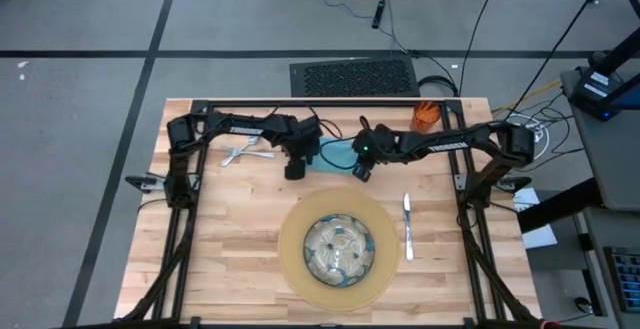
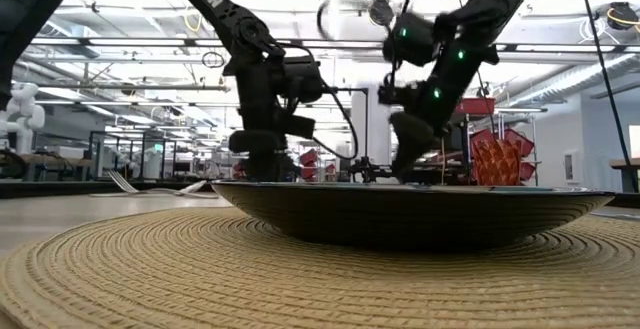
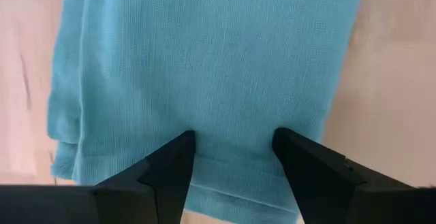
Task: Set table place
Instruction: Move the blue napkin beside the brown placemat
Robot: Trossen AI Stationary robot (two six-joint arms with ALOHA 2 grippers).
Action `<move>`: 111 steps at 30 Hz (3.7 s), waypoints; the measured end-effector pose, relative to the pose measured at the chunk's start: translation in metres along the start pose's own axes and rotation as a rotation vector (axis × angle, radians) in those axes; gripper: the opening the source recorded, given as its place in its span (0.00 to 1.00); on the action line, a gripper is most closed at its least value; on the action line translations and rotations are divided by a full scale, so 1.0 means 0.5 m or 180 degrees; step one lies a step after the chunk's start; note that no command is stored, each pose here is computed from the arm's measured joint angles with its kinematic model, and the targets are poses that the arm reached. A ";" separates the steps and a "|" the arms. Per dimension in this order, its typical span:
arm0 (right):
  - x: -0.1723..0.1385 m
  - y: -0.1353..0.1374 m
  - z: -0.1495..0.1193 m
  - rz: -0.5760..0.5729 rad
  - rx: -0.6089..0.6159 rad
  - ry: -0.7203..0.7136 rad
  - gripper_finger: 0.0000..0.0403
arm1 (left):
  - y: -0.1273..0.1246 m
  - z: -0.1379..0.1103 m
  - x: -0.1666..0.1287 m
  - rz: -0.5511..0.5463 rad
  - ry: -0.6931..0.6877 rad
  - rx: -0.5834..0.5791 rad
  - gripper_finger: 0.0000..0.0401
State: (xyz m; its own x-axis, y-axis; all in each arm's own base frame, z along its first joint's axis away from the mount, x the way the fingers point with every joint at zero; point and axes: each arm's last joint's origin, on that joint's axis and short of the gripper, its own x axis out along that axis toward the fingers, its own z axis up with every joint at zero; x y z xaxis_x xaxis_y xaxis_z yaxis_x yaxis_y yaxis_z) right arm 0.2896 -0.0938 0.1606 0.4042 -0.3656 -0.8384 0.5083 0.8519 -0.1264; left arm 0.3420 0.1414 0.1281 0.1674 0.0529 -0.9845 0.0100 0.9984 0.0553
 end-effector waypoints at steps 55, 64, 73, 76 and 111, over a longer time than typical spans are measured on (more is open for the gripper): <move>-0.372 0.071 -0.027 -0.0236 -0.0921 -0.1910 0.29 | -0.483 -0.286 -0.075 -0.0386 -0.0820 -0.3080 0.45; -0.257 0.101 -0.013 0.0699 -0.1165 -0.1317 0.29 | -0.552 -0.324 -0.090 -0.0602 -0.1227 -0.3777 0.44; -0.116 0.156 0.038 0.1488 -0.1280 -0.1229 0.29 | -0.583 -0.327 -0.082 -0.0785 -0.1465 -0.3868 0.44; -0.087 0.172 0.065 0.1622 -0.1327 -0.1169 0.29 | -0.592 -0.323 -0.075 -0.0839 -0.1508 -0.3866 0.44; 0.206 0.318 0.220 0.1880 -0.1535 -0.0662 0.29 | -0.652 -0.327 -0.094 -0.1265 -0.1703 -0.3811 0.44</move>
State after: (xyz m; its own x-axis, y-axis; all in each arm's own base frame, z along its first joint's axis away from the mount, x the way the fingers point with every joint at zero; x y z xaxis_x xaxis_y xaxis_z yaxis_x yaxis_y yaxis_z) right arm 0.4957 -0.0373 0.1126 0.6626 0.1759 -0.7280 -0.2013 0.9781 0.0531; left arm 0.1696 -0.1836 0.1292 0.7129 0.0207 -0.7010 -0.6581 0.3650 -0.6585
